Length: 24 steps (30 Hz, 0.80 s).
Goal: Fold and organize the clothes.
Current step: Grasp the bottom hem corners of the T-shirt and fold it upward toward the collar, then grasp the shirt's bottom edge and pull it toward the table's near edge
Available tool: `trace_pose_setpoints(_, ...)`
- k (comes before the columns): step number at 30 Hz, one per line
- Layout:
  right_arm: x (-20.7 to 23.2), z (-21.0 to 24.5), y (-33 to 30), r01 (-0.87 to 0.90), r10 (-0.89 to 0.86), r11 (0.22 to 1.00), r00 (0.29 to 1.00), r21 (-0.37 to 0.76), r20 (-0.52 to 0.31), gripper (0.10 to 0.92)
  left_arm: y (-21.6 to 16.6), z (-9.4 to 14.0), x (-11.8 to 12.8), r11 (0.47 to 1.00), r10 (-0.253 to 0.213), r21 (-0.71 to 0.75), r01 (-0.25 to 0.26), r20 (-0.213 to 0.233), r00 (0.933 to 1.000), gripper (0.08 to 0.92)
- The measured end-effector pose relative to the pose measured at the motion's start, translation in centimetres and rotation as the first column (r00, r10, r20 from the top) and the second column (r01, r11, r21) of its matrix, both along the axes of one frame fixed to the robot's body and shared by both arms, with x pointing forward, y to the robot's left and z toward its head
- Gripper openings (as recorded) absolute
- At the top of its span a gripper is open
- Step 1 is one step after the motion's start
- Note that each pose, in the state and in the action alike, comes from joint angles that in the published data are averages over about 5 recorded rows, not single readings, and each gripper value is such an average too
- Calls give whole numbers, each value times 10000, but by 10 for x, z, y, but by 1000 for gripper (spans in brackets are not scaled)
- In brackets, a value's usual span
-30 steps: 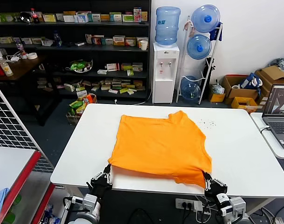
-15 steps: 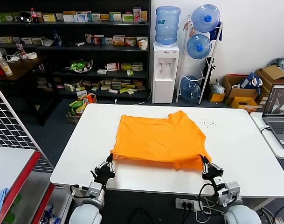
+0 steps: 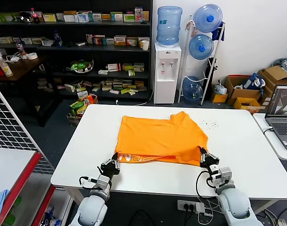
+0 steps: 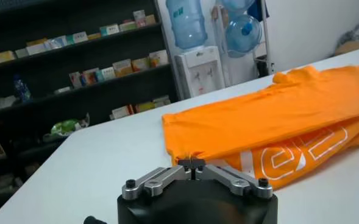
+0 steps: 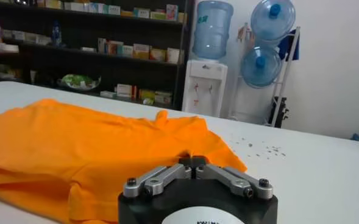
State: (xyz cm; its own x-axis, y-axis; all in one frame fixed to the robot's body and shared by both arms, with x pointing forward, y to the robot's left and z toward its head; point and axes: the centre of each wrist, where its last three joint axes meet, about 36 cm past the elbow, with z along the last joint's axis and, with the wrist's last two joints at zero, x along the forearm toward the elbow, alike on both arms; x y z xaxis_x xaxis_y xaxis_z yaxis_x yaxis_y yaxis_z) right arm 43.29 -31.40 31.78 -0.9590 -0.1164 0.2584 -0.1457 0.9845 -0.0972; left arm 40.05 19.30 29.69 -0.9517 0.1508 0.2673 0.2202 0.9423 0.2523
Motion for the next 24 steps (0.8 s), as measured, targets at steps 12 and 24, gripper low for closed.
trace_pose_setpoints(12,6,-4,-3,-94,95,9999,9998,103,-172,449,5,-1,3,9997,-20,-245,20,9,10000,343)
trace_pose_setpoints(24,-33,13,-25,5,-13,10000,9933,-72,-1152,783,2,12,-8,9958,54,-917,-73,-201,9998,690)
